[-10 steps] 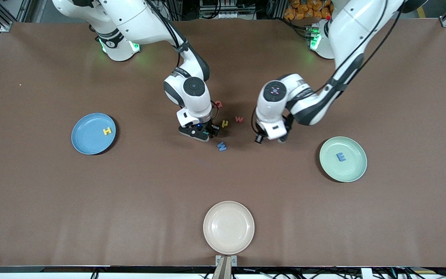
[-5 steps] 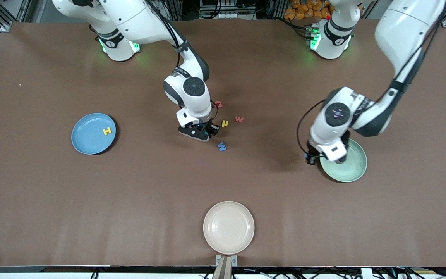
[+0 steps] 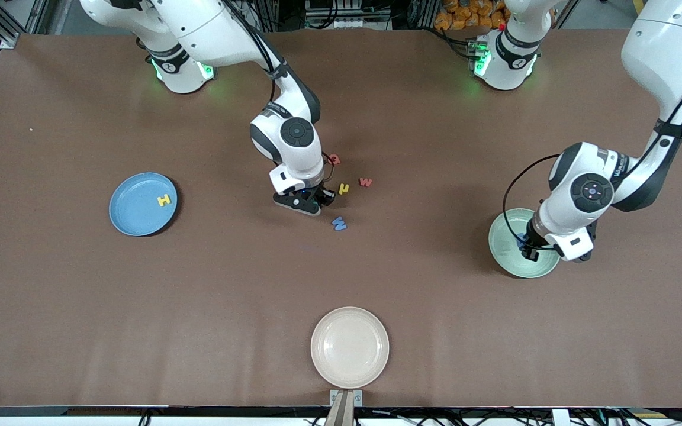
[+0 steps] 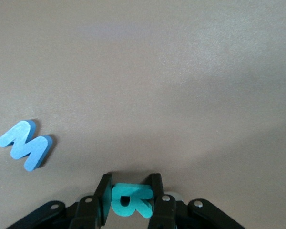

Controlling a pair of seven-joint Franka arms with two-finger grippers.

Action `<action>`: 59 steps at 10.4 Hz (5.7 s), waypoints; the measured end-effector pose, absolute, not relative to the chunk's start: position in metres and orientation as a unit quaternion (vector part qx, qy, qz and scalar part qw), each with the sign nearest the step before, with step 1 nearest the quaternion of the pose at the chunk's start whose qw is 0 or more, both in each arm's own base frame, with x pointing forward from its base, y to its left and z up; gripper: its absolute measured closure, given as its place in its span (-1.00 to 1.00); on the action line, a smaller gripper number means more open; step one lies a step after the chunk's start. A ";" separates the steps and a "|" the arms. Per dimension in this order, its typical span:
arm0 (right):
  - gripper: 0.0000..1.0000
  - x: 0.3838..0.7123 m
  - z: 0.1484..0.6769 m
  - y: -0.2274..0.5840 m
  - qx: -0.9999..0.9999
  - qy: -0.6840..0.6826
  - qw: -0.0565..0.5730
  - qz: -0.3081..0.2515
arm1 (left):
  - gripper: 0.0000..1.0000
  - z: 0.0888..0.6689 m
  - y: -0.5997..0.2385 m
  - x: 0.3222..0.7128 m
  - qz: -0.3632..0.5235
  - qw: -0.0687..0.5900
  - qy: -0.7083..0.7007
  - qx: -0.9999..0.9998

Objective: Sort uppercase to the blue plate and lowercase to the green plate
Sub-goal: 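Place the g on the green plate while the right gripper carries the R, then release the R on the blue plate while the left gripper grasps the n, then carry the yellow n toward the green plate while the right gripper reaches letters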

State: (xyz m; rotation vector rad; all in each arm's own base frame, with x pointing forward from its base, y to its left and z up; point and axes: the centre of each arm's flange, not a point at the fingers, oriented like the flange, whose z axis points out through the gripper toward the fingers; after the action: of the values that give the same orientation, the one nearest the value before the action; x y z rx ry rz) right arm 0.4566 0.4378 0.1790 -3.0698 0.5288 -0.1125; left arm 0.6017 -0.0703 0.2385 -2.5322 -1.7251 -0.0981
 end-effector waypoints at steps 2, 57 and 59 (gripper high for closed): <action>0.24 0.457 0.179 0.438 -0.985 0.168 0.012 -0.036 | -0.33 0.238 -0.077 0.599 -0.028 0.043 -0.557 -0.829; -0.26 0.417 0.263 0.336 -0.997 -0.042 0.045 0.035 | 0.24 0.252 -0.355 0.604 -0.040 0.013 -0.713 -0.700; -0.27 0.397 0.263 0.365 -0.997 -0.038 0.060 0.019 | 0.24 0.277 -0.266 0.644 -0.047 0.026 -0.720 -0.692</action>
State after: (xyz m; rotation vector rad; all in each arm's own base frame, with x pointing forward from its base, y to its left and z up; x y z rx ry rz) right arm 0.3968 0.3648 0.2633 -3.0189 -0.1163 0.0575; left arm 0.6445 -0.2662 0.2775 -2.1375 -2.2267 -0.1453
